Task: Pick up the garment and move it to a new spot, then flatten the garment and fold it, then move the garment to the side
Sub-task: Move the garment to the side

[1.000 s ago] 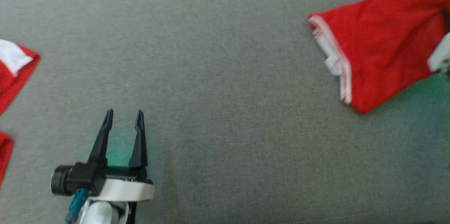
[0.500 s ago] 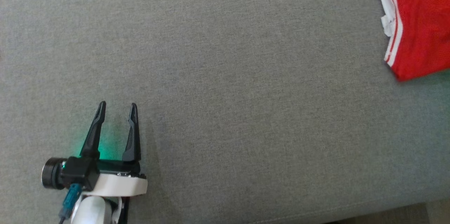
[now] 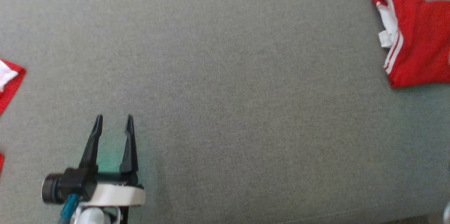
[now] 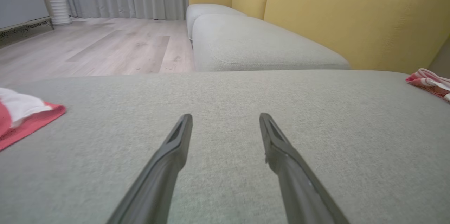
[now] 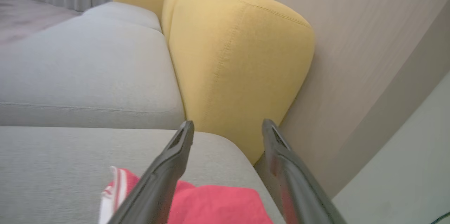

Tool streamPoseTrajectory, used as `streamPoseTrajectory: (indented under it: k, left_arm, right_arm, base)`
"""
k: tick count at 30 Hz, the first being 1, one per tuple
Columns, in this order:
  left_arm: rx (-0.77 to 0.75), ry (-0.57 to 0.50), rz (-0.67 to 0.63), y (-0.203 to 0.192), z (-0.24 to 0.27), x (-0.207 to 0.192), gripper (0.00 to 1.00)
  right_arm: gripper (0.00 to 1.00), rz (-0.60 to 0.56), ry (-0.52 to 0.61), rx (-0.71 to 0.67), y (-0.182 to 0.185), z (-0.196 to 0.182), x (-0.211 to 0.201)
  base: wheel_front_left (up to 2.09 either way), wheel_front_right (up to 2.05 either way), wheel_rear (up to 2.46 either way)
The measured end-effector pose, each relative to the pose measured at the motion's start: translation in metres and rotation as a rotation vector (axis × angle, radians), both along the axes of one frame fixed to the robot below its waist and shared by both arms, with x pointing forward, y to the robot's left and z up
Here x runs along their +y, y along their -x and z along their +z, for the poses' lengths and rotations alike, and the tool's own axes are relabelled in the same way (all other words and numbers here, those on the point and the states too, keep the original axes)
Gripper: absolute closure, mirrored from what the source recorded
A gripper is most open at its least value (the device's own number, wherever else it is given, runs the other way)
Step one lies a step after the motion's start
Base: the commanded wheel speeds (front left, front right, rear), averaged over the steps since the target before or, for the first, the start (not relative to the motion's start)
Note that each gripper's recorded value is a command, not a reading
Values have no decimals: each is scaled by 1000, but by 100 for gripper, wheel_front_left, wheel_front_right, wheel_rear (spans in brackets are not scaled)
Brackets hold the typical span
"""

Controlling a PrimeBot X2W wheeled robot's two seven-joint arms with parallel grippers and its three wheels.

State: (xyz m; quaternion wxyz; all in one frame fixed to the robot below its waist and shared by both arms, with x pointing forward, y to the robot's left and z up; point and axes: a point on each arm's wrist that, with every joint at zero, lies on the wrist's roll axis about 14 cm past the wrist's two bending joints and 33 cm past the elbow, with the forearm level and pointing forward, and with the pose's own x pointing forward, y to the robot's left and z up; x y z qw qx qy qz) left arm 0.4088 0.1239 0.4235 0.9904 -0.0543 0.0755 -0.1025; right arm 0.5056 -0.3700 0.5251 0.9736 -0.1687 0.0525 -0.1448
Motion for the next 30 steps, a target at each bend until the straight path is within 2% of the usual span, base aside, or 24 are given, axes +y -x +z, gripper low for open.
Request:
streamPoseTrajectory:
  k: [6,12,20,30]
  left_arm:
    - [-1,3,42,26,8,11,0]
    - [-41,14,85,45,25,22,0]
    - [-49,13,149,67,30,41,0]
    - [-24,26,190,83,22,52,0]
  right_arm:
    - [0,120,-71,-104,18,11,60]
    - [0,235,-140,-155,56,6,116]
    - [0,315,-290,-77,116,-43,167]
    - [0,382,-344,14,155,-74,201]
  base:
    - [0,0,0]
    - [0,0,0]
    - [0,0,0]
    - [0,0,0]
